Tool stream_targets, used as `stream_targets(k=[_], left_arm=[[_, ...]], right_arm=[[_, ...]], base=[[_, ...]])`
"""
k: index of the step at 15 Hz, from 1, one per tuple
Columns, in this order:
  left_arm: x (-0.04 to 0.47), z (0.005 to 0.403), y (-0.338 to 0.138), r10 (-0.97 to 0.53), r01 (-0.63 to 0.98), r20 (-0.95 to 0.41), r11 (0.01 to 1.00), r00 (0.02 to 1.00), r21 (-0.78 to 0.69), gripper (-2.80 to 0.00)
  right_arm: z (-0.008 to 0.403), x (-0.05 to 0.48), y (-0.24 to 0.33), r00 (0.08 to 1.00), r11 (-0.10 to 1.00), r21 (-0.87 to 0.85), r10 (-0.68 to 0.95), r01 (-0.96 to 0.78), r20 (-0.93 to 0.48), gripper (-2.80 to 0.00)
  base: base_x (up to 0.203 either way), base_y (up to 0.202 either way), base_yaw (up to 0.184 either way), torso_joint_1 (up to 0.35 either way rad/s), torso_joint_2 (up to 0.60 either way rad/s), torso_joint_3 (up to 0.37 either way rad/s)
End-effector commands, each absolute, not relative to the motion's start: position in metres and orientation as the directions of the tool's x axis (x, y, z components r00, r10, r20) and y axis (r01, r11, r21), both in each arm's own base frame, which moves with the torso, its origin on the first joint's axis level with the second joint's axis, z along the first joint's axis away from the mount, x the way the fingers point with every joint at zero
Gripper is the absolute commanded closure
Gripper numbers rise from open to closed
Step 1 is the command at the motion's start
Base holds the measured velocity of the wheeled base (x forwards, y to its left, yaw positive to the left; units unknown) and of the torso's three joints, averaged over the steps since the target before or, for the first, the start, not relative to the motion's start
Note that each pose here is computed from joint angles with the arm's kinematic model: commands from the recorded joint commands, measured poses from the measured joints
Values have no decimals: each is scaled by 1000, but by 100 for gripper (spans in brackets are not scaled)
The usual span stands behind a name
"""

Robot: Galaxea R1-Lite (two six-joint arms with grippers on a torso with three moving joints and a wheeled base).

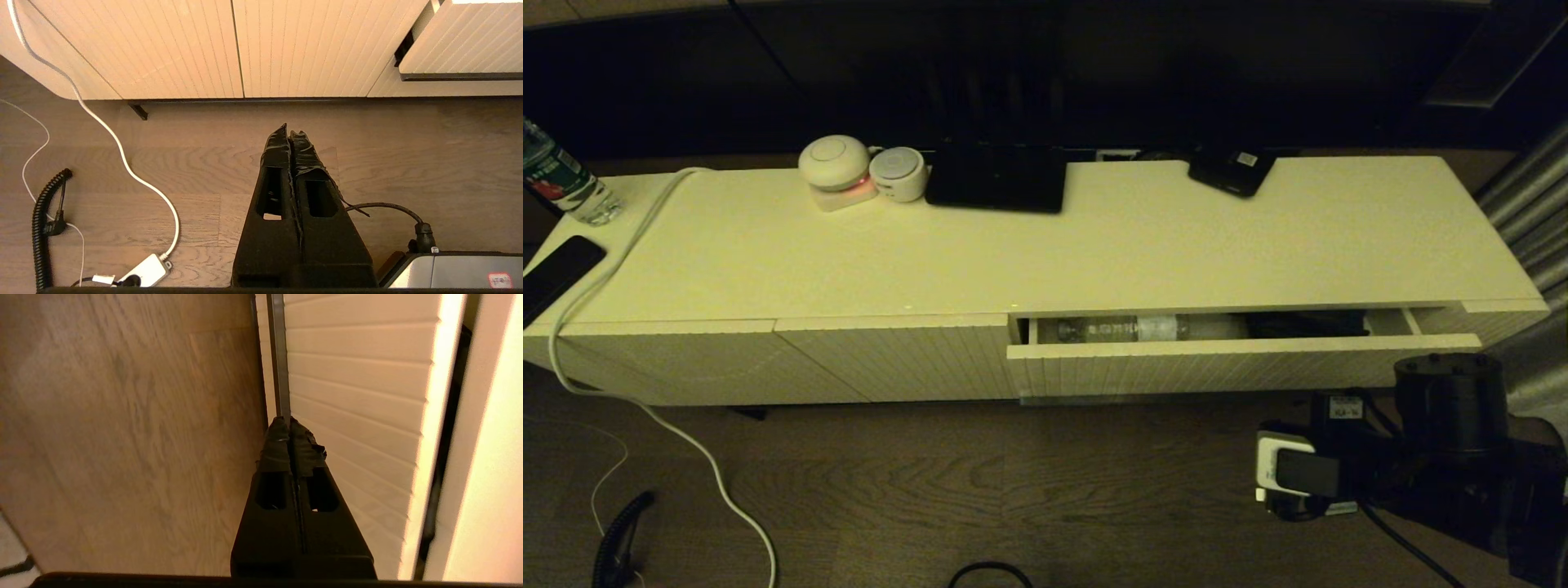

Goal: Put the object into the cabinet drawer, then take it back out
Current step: Close the drawer

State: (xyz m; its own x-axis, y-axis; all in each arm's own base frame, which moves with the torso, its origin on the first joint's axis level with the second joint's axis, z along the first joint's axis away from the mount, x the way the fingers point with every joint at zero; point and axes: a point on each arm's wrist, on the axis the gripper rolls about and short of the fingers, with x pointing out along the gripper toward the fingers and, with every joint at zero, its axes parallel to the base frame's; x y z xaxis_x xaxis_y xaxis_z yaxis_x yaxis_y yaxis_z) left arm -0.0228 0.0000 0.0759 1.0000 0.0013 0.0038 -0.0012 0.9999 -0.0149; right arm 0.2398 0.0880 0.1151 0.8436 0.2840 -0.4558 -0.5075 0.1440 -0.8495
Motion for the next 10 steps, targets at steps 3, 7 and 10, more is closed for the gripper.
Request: stream_targets(k=[3,7,10], left_arm=[[-23,76,0,2,-1,6,1000,1000,-15,0],[-23,76,0,2,-1,6,1000,1000,-15,0],[-23,76,0,2,-1,4,1000,1000,-15,0]], right_arm=[[102,274,96,879,168,-882,281,-440,-384,0],[104,298,104,908,193,-910,287,-368,-306,0],[99,309,107,915,199,-915,281,-352,-291,0]], base=[[0,0,0,0,0,0],[0,0,0,0,0,0],[0,0,0,0,0,0]])
